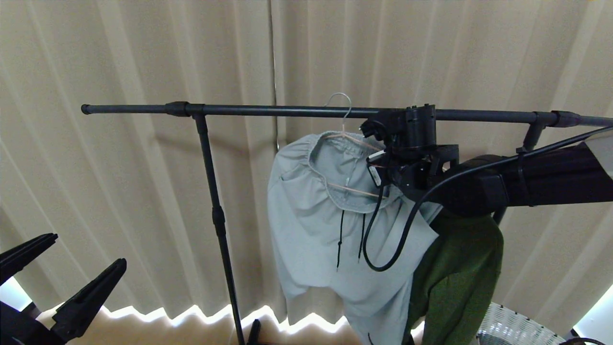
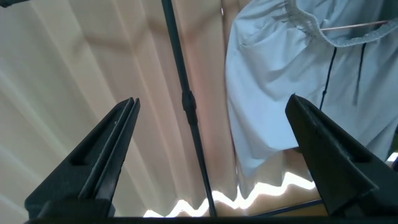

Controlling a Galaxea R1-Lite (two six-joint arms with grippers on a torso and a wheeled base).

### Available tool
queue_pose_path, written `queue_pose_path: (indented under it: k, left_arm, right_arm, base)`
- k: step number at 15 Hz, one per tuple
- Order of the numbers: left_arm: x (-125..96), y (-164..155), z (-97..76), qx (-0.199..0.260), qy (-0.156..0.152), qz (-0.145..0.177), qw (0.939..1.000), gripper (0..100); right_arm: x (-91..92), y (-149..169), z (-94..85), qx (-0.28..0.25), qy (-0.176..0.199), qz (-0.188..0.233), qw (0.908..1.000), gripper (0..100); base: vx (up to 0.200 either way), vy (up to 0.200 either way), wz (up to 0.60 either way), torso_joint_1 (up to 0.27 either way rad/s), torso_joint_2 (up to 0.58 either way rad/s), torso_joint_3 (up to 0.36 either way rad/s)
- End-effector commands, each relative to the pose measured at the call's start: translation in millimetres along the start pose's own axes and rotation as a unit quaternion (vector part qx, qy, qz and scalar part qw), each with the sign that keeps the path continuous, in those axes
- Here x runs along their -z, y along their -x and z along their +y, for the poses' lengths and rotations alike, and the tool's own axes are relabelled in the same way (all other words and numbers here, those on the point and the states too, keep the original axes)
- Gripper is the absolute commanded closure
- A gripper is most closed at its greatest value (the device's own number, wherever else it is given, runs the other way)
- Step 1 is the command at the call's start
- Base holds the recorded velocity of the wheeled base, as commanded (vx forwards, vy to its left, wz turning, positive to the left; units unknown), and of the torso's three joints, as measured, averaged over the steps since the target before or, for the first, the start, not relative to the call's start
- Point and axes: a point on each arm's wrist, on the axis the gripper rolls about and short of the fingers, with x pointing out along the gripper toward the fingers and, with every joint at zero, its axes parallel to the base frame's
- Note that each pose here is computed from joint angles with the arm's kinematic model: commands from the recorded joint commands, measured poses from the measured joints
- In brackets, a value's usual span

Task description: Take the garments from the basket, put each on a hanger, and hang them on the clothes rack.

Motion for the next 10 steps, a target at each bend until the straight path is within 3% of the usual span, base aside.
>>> queue_pose_path:
  k: [1, 10]
  left_arm:
    - [0.3, -0.5, -0.1, 0.000, 0.000, 0.001, 1.0000, 0]
    - [0.2, -0.2, -0.1, 0.000, 0.000, 0.001, 1.0000, 0]
  right_arm:
    - [-1.0, 5.9, 9.0, -0.012, 0.006, -0.004, 0.9999, 100]
    - [0.6, 13.6, 11.9, -0.002, 0.020, 0.011, 0.9997, 100]
  base:
    - [0.000, 0.000, 0.00, 0.000, 0.00, 0.000]
    - [0.000, 0.000, 0.00, 0.000, 0.00, 0.000]
